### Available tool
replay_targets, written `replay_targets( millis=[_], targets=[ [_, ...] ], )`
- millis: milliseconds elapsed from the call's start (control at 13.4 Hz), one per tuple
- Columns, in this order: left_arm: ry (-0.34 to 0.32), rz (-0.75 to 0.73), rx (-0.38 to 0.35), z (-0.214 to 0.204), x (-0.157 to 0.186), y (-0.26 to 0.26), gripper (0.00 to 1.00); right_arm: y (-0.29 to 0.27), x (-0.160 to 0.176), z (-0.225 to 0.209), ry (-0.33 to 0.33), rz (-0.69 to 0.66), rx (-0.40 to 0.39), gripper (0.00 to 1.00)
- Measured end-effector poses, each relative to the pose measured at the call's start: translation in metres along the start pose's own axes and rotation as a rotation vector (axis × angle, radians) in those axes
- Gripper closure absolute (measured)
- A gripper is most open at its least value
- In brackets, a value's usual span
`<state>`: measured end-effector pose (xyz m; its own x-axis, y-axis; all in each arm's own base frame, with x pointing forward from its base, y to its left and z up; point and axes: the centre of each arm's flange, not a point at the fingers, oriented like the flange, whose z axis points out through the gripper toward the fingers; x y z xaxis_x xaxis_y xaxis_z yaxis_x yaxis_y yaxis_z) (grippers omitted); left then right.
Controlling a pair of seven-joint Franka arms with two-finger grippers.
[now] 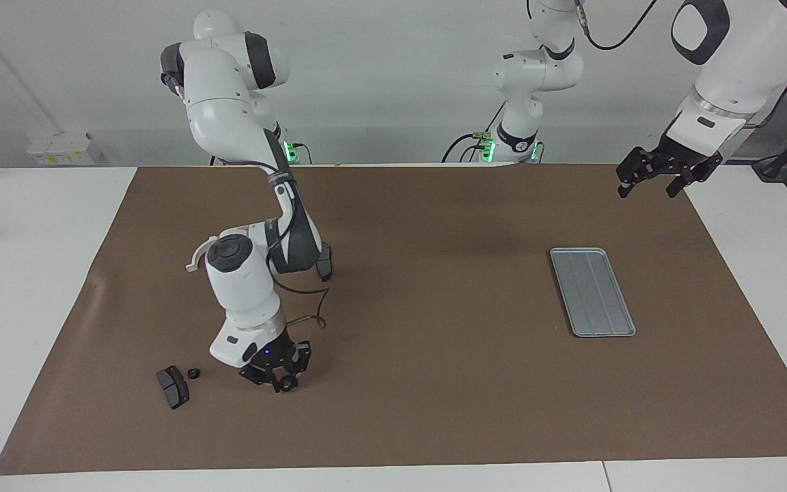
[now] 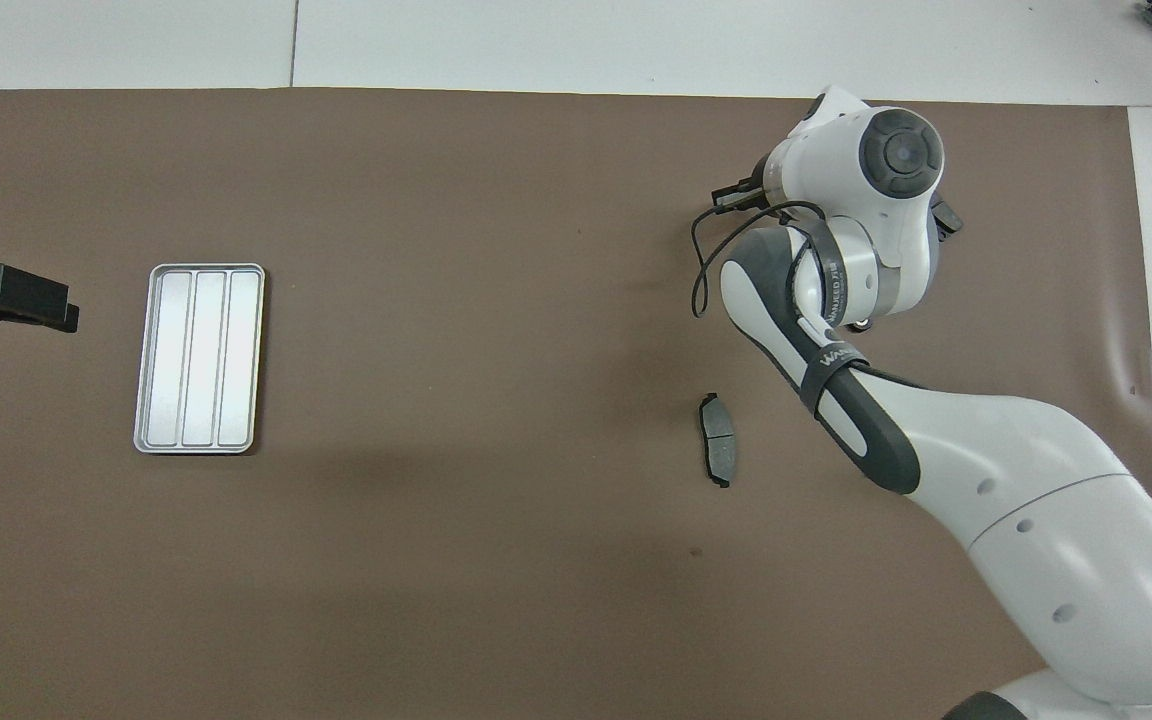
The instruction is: Pick bearing gear from pile to tray
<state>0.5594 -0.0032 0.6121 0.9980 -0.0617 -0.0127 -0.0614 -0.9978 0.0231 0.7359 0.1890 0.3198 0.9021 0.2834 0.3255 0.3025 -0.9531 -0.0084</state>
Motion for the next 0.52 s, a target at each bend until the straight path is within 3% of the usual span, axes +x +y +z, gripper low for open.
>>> replay_targets(
  millis=[521],
  targets=[
    [0.0, 0.0, 0.0, 0.0, 0.0, 0.0, 0.0, -0.201, -0.01, -0.018, 0.011, -0.086, 0.088, 0.65]
  ],
)
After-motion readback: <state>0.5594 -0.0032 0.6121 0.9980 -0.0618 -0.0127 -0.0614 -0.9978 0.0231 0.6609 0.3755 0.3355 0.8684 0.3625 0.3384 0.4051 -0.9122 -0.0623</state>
